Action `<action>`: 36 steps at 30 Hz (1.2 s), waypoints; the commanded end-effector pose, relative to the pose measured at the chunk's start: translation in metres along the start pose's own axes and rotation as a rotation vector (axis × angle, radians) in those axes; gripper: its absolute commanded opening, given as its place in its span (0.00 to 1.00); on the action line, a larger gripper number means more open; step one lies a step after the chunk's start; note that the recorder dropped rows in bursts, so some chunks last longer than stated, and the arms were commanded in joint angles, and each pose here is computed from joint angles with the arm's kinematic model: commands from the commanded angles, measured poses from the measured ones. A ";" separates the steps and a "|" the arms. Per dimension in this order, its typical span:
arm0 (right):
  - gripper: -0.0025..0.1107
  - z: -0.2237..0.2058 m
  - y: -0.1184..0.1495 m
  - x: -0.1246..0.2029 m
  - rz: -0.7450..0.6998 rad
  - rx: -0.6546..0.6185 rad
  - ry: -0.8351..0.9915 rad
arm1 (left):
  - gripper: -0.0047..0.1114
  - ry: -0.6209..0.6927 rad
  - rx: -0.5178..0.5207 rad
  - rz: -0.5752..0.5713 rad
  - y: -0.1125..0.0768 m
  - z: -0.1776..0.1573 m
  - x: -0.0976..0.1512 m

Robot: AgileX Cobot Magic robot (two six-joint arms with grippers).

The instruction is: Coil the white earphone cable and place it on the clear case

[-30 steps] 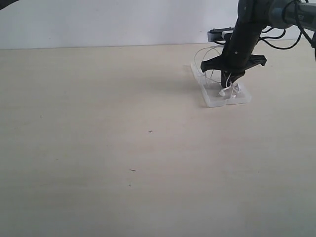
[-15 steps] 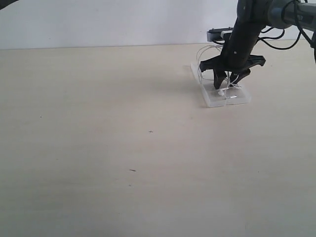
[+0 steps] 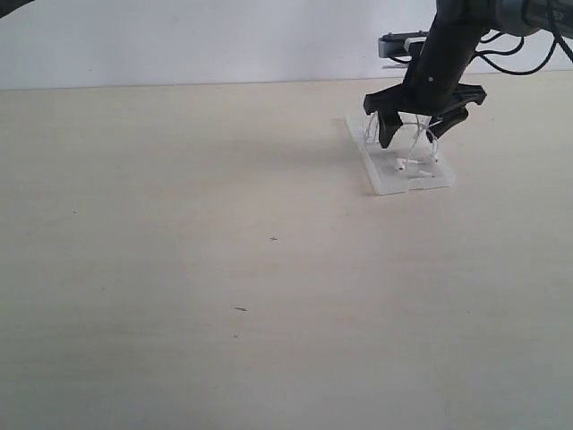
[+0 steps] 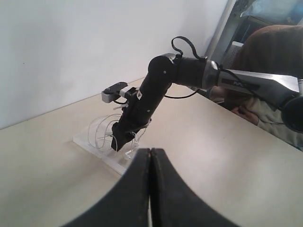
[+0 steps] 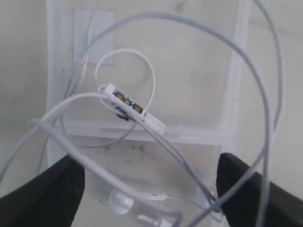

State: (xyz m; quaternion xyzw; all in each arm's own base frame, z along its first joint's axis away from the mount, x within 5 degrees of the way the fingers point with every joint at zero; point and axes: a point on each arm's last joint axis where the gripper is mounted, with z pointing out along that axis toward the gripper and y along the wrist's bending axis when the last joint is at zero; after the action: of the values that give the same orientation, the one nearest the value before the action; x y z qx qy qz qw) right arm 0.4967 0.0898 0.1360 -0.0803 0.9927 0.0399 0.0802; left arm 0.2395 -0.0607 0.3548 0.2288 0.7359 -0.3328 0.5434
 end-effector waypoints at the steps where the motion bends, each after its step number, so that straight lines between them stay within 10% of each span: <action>1: 0.69 -0.014 -0.001 -0.002 -0.009 -0.001 -0.029 | 0.04 -0.015 -0.011 -0.007 0.000 -0.001 -0.001; 36: 0.79 -0.070 0.008 -0.002 -0.049 -0.056 -0.099 | 0.04 -0.016 -0.010 -0.006 0.000 -0.001 -0.001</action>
State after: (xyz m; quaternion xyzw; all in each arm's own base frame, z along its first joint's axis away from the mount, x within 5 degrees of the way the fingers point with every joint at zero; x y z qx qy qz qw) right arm 0.4883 0.0936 0.1936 -0.0998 0.9853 0.0695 0.1200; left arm 0.2395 -0.0607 0.3548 0.2303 0.7355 -0.3318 0.5441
